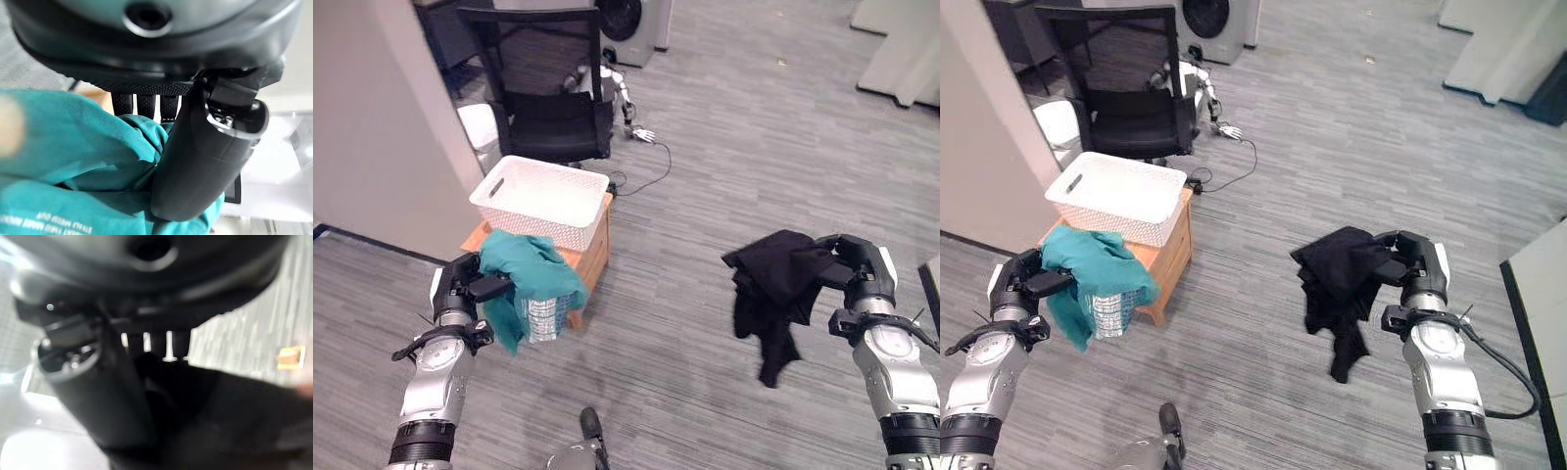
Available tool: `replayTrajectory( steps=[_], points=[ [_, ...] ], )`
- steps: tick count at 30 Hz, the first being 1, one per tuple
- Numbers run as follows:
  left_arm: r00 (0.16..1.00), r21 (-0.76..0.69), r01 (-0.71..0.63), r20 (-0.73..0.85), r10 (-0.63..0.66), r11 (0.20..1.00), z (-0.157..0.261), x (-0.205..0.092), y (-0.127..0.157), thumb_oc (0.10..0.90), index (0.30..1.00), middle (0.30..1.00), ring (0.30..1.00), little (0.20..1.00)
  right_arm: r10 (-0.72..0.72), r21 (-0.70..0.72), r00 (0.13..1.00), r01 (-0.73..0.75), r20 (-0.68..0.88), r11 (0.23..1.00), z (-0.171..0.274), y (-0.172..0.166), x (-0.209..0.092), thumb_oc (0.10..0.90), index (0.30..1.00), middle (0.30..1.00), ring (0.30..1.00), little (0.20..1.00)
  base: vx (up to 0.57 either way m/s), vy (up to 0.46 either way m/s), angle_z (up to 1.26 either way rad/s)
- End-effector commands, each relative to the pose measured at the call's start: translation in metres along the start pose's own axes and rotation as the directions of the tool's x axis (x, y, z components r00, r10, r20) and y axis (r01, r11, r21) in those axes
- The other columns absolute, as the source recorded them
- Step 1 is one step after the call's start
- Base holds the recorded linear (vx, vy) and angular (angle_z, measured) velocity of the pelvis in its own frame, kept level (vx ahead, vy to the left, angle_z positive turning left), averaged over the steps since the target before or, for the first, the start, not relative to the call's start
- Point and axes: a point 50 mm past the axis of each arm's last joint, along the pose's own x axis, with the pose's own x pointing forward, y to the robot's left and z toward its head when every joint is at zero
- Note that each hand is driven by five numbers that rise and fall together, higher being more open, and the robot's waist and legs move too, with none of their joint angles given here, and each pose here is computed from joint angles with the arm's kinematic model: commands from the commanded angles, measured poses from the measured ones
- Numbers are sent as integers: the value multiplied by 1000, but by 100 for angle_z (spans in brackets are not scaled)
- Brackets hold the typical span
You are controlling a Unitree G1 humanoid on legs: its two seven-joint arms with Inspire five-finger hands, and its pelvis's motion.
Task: Pick up bed clothes into laundry basket.
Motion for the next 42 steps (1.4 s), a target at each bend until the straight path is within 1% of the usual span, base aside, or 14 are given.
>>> replayTrajectory(
  steps=[1, 5, 8, 13, 17, 24, 27, 29, 32, 33, 34, 36, 37, 42],
  points=[
    [916, 20, 36, 400, -42, 999, 94, 1, 0, 400, 300, 300, 300, 300, -36, -48, 932, 57, 361, 997, 91, -9, 16, 400, 300, 300, 300, 300, 338, 555, 10],
    [890, 37, 68, 450, -78, 997, 111, 4, -11, 400, 300, 300, 300, 300, -40, -65, 930, 68, 365, 996, 90, -7, 15, 400, 300, 300, 300, 300, 185, 298, 26],
    [876, 60, 101, 469, -117, 993, 119, 5, -21, 400, 300, 300, 300, 300, -85, -73, 942, 114, 325, 991, 80, -23, 9, 400, 300, 300, 300, 300, 269, 111, 32],
    [863, 58, 123, 487, -136, 991, 125, 5, -24, 400, 300, 300, 300, 300, -127, -57, 940, 153, 317, 987, 79, -40, 9, 400, 300, 300, 300, 300, 240, 5, 67],
    [838, 103, 73, 533, -116, 992, 138, 3, -14, 400, 300, 300, 300, 300, -138, -80, 941, 171, 309, 982, 79, -49, 8, 400, 300, 300, 300, 300, 101, -55, 37],
    [822, 286, -50, 557, -123, 957, 170, 11, 4, 400, 300, 300, 300, 300, -101, -85, 942, 135, 321, 987, 89, -46, 15, 400, 300, 300, 300, 300, 82, -50, 10],
    [814, 438, -175, 568, -120, 882, 196, 16, 17, 400, 300, 300, 300, 300, -87, -102, 946, 124, 313, 987, 90, -46, 16, 400, 300, 300, 300, 300, 40, -22, 8],
    [809, 485, -223, 576, -117, 845, 208, 18, 22, 400, 300, 300, 300, 300, -90, -103, 944, 128, 317, 986, 92, -50, 16, 400, 300, 300, 300, 300, 31, -4, 11],
    [819, 581, -323, 567, -87, 747, 221, 24, 33, 400, 300, 300, 300, 300, -92, -112, 947, 132, 308, 985, 91, -55, 16, 400, 300, 300, 300, 300, 29, 0, 12],
    [818, 582, -322, 569, -91, 746, 223, 25, 31, 400, 300, 300, 300, 300, -96, -109, 947, 135, 308, 985, 91, -55, 15, 400, 300, 300, 300, 300, 30, 16, 11],
    [835, 631, -328, 541, -96, 703, 223, 30, 31, 400, 300, 300, 300, 300, -88, -122, 947, 131, 310, 984, 91, -55, 15, 400, 300, 300, 300, 300, 33, 22, 11],
    [839, 646, -327, 535, -103, 690, 224, 33, 29, 400, 300, 300, 300, 300, -94, -122, 948, 137, 305, 983, 88, -57, 14, 400, 300, 300, 300, 300, 28, 21, 11],
    [854, 690, -331, 508, -106, 644, 222, 39, 27, 400, 300, 300, 300, 300, -77, -135, 948, 124, 310, 983, 87, -52, 13, 400, 300, 300, 300, 300, 22, 14, 5],
    [891, 723, -270, 438, -119, 636, 206, 52, 16, 400, 300, 300, 300, 300, -62, -142, 948, 111, 311, 984, 81, -48, 9, 400, 300, 300, 300, 300, 30, 18, -3]
  ],
)
